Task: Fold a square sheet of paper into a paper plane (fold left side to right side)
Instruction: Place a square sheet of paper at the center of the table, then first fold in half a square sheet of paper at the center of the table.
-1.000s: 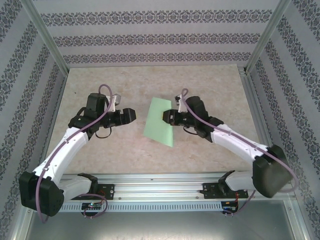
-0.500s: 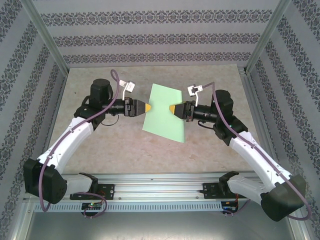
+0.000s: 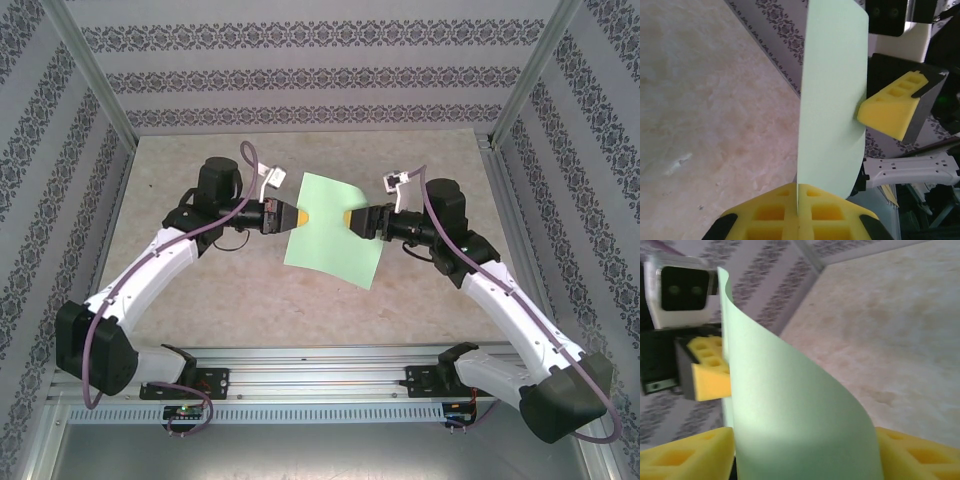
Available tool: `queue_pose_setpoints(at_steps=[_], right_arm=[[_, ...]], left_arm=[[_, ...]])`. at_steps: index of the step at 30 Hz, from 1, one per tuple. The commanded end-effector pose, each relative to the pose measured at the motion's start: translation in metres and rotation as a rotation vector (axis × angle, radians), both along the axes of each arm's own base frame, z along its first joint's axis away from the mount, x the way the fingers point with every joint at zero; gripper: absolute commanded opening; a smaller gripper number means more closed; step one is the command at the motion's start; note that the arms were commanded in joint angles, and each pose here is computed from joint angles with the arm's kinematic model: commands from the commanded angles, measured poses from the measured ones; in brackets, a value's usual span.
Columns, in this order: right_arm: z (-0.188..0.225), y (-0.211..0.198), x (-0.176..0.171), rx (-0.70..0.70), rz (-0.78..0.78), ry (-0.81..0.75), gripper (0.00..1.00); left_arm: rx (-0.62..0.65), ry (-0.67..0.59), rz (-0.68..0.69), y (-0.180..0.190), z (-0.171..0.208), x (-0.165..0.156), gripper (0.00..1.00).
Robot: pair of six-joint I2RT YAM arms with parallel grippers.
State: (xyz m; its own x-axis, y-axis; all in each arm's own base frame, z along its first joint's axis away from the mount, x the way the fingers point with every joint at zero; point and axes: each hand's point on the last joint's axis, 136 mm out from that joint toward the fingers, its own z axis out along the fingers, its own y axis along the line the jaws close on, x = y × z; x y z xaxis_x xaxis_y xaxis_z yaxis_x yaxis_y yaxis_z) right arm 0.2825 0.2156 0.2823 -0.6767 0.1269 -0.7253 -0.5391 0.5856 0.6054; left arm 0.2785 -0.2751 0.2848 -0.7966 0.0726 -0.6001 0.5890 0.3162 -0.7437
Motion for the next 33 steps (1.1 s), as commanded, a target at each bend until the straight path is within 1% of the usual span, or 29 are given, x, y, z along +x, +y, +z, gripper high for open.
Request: queue_pose_setpoints(at_steps=[1, 2, 4, 7, 10, 14, 17, 19, 20, 23, 25, 28, 33], right_arm=[[-0.043, -0.043, 0.020, -0.181, -0.212, 0.090, 0.80], [-0.052, -0.048, 0.023, -0.188, -0.242, 0.116, 0.83], [-0.070, -0.054, 0.026, -0.196, -0.284, 0.159, 0.84], [-0.096, -0.054, 0.028, -0.169, -0.323, 0.233, 0.83], [-0.116, -0.040, 0.026, -0.132, -0.307, 0.278, 0.80], [-0.141, -0.015, 0.025, -0.129, -0.268, 0.347, 0.70], [-0.160, 0.010, 0.025, -0.105, -0.224, 0.408, 0.60], [-0.172, 0.027, 0.025, -0.088, -0.198, 0.444, 0.54], [-0.178, 0.036, 0.025, -0.083, -0.178, 0.461, 0.51], [-0.198, 0.050, 0.024, -0.108, -0.154, 0.516, 0.43], [-0.214, 0.054, 0.022, -0.135, -0.150, 0.557, 0.39], [-0.237, 0.053, 0.018, -0.182, -0.162, 0.616, 0.35], [-0.261, 0.050, 0.011, -0.220, -0.170, 0.687, 0.32]], left_arm=[[0.153, 0.182, 0.112, 0.007, -0.073, 0.012, 0.00], [0.180, 0.226, 0.142, 0.009, -0.093, 0.015, 0.00], [0.239, 0.282, 0.193, 0.015, -0.126, 0.019, 0.00], [0.349, 0.330, 0.274, 0.029, -0.168, 0.023, 0.00], [0.419, 0.357, 0.331, 0.041, -0.191, 0.025, 0.00], [0.479, 0.393, 0.367, 0.049, -0.212, 0.023, 0.00], [0.489, 0.398, 0.369, 0.051, -0.214, 0.023, 0.00], [0.484, 0.398, 0.363, 0.049, -0.213, 0.024, 0.04], [0.479, 0.399, 0.357, 0.048, -0.211, 0.024, 0.07], [0.455, 0.404, 0.336, 0.043, -0.205, 0.024, 0.23], [0.428, 0.409, 0.321, 0.038, -0.201, 0.023, 0.30], [0.384, 0.418, 0.303, 0.031, -0.194, 0.023, 0.39], [0.305, 0.422, 0.261, 0.013, -0.180, 0.022, 0.44]])
